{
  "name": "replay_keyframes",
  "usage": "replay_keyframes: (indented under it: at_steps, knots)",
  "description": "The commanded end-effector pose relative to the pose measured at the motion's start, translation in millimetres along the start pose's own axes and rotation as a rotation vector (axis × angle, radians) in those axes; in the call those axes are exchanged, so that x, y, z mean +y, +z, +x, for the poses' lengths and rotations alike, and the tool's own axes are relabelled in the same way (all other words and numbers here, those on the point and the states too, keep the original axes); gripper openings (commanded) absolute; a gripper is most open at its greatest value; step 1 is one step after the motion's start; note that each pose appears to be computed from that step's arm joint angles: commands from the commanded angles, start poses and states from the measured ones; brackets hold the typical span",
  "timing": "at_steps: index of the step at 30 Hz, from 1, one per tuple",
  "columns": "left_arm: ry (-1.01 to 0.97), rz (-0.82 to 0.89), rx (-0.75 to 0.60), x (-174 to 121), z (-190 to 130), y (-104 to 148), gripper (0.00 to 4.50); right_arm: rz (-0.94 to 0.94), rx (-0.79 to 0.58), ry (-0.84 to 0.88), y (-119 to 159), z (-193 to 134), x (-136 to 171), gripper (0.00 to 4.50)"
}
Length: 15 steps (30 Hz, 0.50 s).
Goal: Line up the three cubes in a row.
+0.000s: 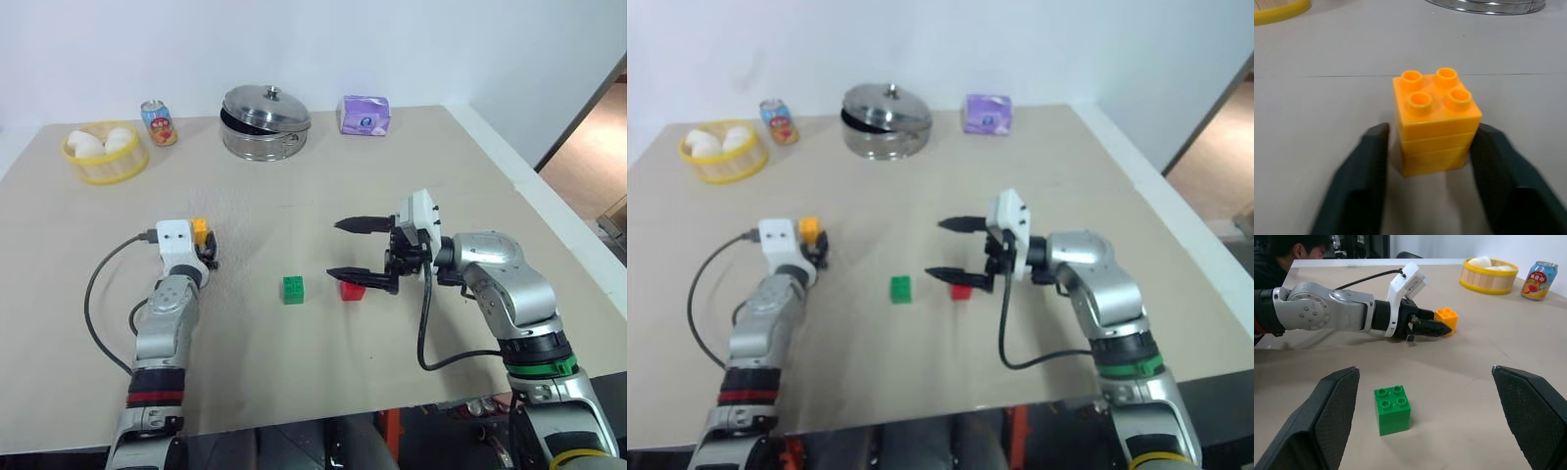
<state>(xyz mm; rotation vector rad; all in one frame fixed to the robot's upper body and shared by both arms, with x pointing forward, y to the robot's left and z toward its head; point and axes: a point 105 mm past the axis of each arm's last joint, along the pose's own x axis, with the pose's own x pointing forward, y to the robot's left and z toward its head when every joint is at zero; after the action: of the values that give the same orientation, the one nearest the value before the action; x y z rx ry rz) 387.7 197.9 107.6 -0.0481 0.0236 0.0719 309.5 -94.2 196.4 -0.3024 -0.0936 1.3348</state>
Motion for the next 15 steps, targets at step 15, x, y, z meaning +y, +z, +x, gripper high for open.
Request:
replay_keyframes:
  at_steps: [15]
  knots:
    - [-0.333, 0.103, -0.121, -13, -17, 40, 1.28, -0.066, -0.012, 0.000, 13, -4, -1, 4.50]
